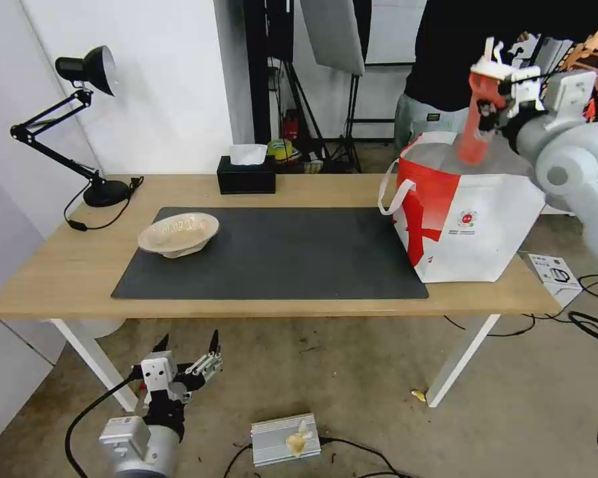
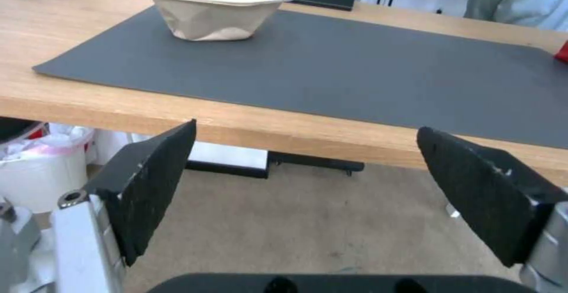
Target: Pick up the trash from the table and place it into the takeout bag.
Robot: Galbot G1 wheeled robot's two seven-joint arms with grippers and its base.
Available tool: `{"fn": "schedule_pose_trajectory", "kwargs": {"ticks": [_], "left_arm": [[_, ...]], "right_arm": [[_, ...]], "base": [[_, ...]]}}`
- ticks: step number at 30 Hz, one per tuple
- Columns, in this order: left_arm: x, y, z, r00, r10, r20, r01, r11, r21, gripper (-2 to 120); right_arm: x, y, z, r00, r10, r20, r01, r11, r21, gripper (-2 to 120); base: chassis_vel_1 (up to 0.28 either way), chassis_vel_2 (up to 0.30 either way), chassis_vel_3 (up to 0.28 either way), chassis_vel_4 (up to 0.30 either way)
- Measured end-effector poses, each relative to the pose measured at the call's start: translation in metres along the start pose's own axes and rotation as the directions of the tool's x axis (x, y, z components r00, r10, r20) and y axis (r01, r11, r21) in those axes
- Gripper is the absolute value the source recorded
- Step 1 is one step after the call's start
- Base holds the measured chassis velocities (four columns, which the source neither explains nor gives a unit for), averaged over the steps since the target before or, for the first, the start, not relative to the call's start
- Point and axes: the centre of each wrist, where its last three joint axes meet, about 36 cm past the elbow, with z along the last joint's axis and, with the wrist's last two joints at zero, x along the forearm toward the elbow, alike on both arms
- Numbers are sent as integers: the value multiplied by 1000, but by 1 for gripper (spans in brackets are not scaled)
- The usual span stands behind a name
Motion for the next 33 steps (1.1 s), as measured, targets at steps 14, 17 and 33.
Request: {"fn": "schedule_pose_trajectory", "kwargs": {"ticks": [14, 17, 33], "left_arm": [[3, -2, -1, 1000, 6, -1, -6, 1000, 5, 100], [4, -2, -1, 1000, 5, -2, -5, 1000, 6, 100], [6, -3, -3, 1000, 6, 5, -6, 1000, 6, 100]], "right_arm": [[-13, -31, 22, 999, 14, -40, -7, 986, 166, 2], [-15, -33, 25, 1000, 9, -29, -2, 975, 221, 2], [-28, -44, 37, 995, -89, -47, 100, 928, 360, 2]], "base": [[0, 0, 0, 0], [0, 0, 0, 0], [0, 0, 0, 0]]}}
